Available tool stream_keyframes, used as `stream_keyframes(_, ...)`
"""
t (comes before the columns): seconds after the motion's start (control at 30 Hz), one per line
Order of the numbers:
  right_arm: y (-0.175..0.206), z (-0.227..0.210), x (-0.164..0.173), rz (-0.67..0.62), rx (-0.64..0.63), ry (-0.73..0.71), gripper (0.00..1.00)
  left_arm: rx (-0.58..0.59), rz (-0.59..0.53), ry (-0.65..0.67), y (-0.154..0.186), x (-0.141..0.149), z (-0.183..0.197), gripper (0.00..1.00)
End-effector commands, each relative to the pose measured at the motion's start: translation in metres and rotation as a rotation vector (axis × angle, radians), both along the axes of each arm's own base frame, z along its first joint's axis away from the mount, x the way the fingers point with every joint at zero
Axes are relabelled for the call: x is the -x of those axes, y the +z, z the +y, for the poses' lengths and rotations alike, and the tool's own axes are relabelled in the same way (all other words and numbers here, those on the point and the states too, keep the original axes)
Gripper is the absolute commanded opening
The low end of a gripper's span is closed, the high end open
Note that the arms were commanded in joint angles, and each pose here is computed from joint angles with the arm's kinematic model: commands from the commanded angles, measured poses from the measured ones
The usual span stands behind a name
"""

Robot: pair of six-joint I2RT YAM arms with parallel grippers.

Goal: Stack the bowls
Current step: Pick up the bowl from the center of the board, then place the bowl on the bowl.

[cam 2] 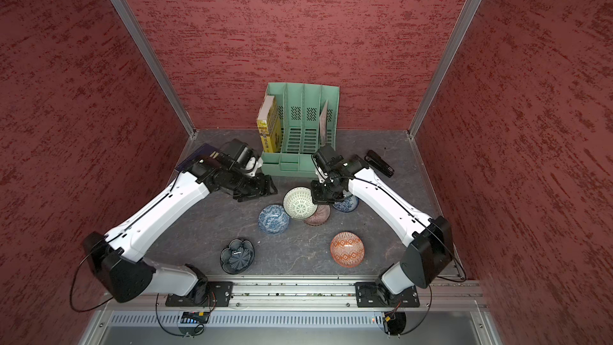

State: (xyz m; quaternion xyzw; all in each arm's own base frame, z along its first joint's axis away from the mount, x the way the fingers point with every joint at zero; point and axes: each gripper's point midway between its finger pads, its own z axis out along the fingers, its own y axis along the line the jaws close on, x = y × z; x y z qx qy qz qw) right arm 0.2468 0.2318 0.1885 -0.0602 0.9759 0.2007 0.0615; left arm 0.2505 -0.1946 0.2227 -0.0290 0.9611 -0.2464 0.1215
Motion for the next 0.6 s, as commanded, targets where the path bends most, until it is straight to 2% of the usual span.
stream_keyframes(0.0,0.006,-0.002,-0.01,-0.045,-0.009,-0.002,0.0,0.06,-0.005,0.076,-0.005,0.002,0.021,0.76)
stream_keyframes(0.2,-0.009,-0.017,-0.025,-0.046,0.009,-0.042,0.0,0.018,0.063,0.141,-0.037,0.02,0.052,0.76)
stream_keyframes(0.57,-0.042,-0.039,-0.036,-0.003,0.021,-0.102,0.0,0.009,0.114,0.182,-0.065,0.037,0.07,0.75)
